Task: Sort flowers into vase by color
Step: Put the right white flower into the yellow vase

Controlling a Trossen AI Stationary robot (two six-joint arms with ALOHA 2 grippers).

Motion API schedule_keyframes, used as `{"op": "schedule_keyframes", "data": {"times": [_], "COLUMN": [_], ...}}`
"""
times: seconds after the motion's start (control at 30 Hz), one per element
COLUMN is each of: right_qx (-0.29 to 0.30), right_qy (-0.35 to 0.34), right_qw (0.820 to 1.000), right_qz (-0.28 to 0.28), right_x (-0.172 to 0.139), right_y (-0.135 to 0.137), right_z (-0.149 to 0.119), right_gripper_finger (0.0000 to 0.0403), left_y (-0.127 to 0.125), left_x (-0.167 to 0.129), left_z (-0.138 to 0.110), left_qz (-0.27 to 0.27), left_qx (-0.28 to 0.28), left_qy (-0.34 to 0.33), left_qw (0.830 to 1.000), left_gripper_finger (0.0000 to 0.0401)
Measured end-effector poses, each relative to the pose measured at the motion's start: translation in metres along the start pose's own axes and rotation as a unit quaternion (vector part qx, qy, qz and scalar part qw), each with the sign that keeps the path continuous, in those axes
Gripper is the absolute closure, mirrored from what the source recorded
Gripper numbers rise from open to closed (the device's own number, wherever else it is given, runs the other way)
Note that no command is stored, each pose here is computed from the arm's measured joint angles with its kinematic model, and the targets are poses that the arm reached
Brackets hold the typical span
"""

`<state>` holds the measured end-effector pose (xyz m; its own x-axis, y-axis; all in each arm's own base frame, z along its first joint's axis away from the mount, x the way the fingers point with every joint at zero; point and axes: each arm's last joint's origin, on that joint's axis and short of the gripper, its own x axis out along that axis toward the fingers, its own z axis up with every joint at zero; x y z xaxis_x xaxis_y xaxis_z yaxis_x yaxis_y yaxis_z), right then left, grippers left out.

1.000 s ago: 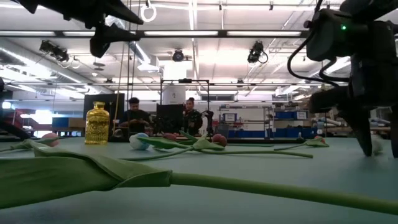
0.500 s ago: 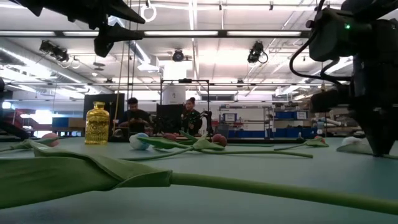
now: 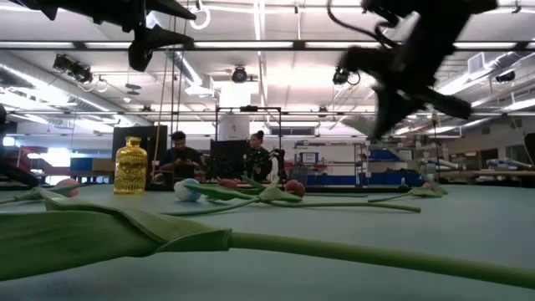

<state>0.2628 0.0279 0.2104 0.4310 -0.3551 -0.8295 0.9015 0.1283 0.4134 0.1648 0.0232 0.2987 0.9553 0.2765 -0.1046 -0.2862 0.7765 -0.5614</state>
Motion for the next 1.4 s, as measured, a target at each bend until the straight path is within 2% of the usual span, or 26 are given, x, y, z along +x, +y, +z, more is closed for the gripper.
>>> {"op": "schedule_keyframes", "data": {"times": [0.1,0.17,0.27,0.33,0.43,0.53,0.73,0.97,1.03,1.1,1.23,1.4], "right_qx": [-0.092,-0.136,-0.221,-0.255,-0.286,-0.319,-0.37,-0.404,-0.413,-0.42,-0.436,-0.448], "right_qy": [-0.037,-0.08,-0.132,-0.15,-0.171,-0.174,-0.181,-0.243,-0.254,-0.246,-0.244,-0.246], "right_qw": [0.991,0.976,0.931,0.899,0.867,0.844,0.81,0.778,0.767,0.765,0.749,0.731], "right_qz": [0.085,0.15,0.259,0.324,0.37,0.394,0.417,0.415,0.421,0.422,0.434,0.452], "right_x": [-0.002,-0.003,-0.006,-0.009,-0.009,-0.008,-0.012,-0.03,-0.03,-0.025,-0.018,-0.009], "right_y": [0.025,0.041,0.062,0.071,0.074,0.072,0.075,0.09,0.099,0.108,0.136,0.174], "right_z": [0.018,0.033,0.058,0.074,0.092,0.105,0.122,0.151,0.16,0.169,0.183,0.197], "right_gripper_finger": [0.0401,0.0401,0.0402,0.0402,0.0402,0.0402,0.0402,0.0402,0.0402,0.0402,0.0402,0.0402], "left_y": [-0.001,-0.002,-0.002,-0.002,-0.004,-0.003,-0.003,-0.007,-0.008,-0.008,-0.009,-0.003], "left_x": [0.002,0.004,0.007,0.01,0.013,0.021,0.034,0.025,0.02,0.014,0.001,-0.02], "left_z": [0.001,0.002,0.006,0.011,0.016,0.014,0.006,0.014,0.017,0.02,0.026,0.024], "left_qz": [-0.005,-0.004,0.003,-0.003,-0.021,-0.028,-0.026,-0.045,-0.041,-0.037,-0.03,0.004], "left_qx": [0.021,0.049,0.065,0.061,0.059,0.059,0.053,0.046,0.054,0.059,0.055,0.061], "left_qy": [-0.007,-0.016,-0.042,-0.068,-0.092,-0.087,-0.069,-0.1,-0.114,-0.124,-0.142,-0.119], "left_qw": [1.0,0.999,0.997,0.996,0.994,0.994,0.996,0.993,0.991,0.99,0.988,0.991], "left_gripper_finger": [0.0212,0.0212,0.0212,0.0212,0.0211,0.0212,0.0214,0.0214,0.0214,0.0214,0.0214,0.0214]}}
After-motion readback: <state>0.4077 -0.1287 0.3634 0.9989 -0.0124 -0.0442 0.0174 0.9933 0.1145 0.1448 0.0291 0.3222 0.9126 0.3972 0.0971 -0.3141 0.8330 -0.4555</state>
